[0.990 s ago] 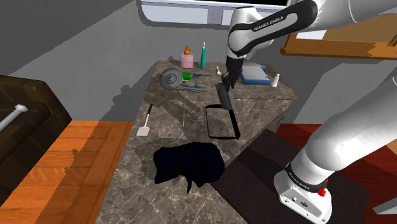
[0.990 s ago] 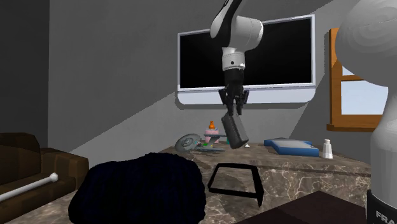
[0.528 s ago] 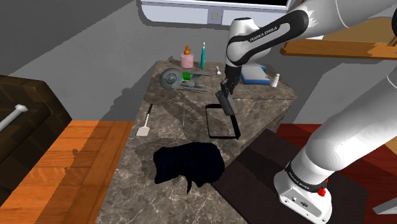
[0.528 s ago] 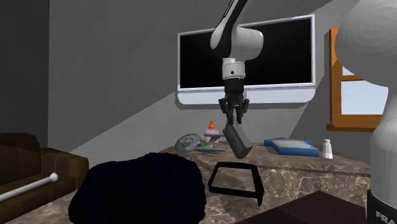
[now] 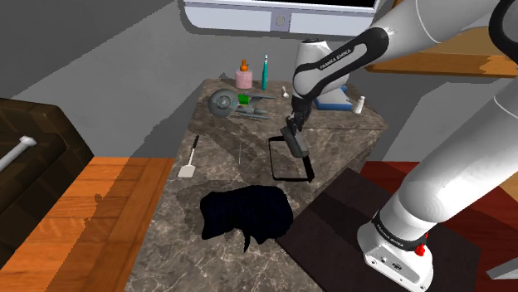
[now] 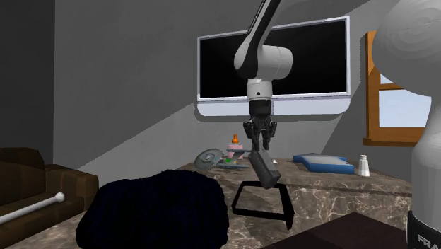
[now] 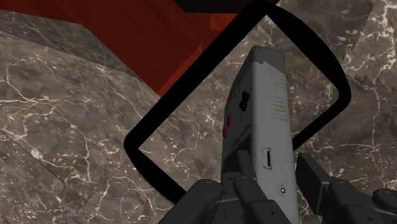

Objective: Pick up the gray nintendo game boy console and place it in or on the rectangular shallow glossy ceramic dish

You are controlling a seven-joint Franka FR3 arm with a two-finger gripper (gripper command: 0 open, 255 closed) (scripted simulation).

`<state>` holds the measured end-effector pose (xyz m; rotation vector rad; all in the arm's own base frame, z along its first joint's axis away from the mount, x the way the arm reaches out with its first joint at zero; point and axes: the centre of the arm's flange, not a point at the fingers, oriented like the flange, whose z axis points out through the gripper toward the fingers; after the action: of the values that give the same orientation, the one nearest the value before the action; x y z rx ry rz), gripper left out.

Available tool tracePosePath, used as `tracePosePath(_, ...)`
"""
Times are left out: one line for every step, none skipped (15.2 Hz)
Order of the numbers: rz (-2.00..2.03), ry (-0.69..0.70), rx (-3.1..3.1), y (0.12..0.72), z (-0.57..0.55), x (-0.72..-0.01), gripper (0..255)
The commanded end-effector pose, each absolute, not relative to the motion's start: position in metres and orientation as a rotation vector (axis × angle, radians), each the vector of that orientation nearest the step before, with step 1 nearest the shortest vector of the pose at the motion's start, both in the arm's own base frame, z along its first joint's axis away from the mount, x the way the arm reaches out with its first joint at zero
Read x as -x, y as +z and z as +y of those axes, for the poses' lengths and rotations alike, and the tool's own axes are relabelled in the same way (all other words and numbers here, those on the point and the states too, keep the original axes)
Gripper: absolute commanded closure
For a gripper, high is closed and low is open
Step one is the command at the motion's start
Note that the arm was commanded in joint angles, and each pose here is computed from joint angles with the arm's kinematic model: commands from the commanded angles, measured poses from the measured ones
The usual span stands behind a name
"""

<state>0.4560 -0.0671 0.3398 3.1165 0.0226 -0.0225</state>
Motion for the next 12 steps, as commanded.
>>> tracePosePath(0.022, -0.021, -3.116, 0.3298, -0.0665, -0.4558, 255)
tracePosePath(0.022, -0.021, -3.116, 0.3214, -0.0665, -0.4558, 255)
tracePosePath(0.022, -0.021, -3.116, 0.3214, -0.0665, -0.4557, 255)
tracePosePath(0.022, -0.021, -3.116, 0.3214, -0.0665, -0.4558, 255)
tracePosePath(0.022, -0.021, -3.116, 0.3214, -0.0665, -0.4558, 255)
tracePosePath(0.022, -0.021, -3.116, 0.3214, -0.0665, -0.4558, 255)
tracePosePath(0.022, -0.021, -3.116, 0.3214, -0.0665, -0.4558, 255)
tracePosePath(0.022, -0.021, -3.116, 0.3214, -0.0665, -0.4558, 255)
tracePosePath(0.022, -0.021, -3.116, 0.3214, -0.0665, -0.4558, 255)
tracePosePath(0.022, -0.021, -3.116, 0.3214, -0.0665, -0.4558, 255)
tracePosePath(0.022, -0.021, -3.116, 0.3214, -0.0664, -0.4558, 0)
tracePosePath(0.022, -0.021, -3.116, 0.3214, -0.0664, -0.4559, 0)
